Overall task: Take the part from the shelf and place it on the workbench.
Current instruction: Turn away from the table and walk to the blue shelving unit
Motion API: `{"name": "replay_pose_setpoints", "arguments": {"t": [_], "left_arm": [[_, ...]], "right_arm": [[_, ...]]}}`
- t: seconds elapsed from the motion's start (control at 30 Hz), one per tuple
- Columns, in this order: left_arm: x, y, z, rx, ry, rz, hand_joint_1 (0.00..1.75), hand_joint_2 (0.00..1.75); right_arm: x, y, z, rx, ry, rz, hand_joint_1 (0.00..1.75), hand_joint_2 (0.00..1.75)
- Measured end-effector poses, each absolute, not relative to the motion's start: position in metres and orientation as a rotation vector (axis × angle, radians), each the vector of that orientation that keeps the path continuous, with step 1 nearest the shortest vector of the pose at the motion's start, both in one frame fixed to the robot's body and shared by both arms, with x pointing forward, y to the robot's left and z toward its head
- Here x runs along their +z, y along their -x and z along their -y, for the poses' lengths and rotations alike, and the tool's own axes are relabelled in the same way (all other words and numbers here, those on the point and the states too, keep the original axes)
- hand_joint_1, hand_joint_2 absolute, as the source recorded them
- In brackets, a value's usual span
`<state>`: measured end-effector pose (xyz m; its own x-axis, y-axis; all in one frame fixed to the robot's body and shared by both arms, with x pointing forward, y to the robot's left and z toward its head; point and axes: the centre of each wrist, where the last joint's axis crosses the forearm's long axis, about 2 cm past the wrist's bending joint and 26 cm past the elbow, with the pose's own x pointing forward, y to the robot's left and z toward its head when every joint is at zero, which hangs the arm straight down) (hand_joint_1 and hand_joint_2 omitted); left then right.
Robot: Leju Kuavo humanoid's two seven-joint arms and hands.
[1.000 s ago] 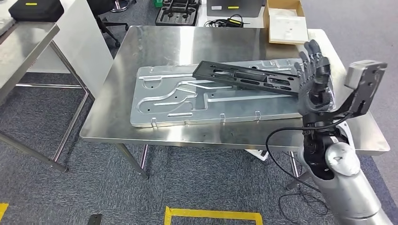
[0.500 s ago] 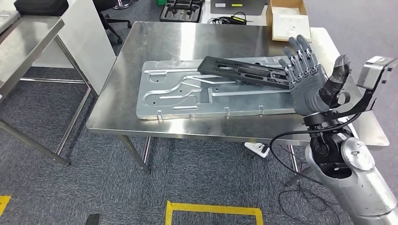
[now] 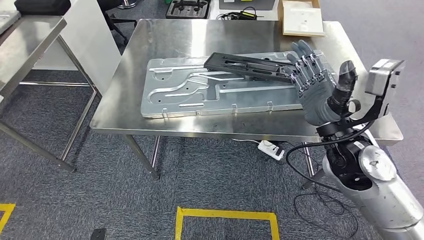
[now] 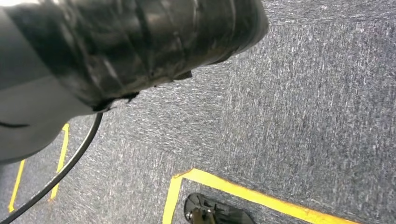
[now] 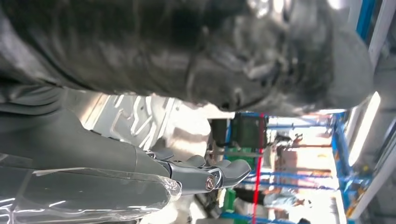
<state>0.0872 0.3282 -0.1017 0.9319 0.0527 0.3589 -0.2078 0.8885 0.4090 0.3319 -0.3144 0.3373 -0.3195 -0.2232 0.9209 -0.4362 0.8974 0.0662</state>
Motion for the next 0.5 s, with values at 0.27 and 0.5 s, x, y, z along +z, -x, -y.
{"name": "replay_pose_setpoints", "arguments": {"t": [0.27,0.5], "left_arm": [[-0.1018,-0.0870,-0.3281,0.140,-0.459,0.346,0.00,0.00],[-0.1019,-0.0864,-0.3278,0.144,-0.461,0.342,0.00,0.00]], "right_arm": [[0.3402,-0.3310,0.3176,0.287,-0.359,1.916,0.00,0.00],[0.3399,-0.3300,0.3200,0.298,-0.081,1.954,0.00,0.00]]}}
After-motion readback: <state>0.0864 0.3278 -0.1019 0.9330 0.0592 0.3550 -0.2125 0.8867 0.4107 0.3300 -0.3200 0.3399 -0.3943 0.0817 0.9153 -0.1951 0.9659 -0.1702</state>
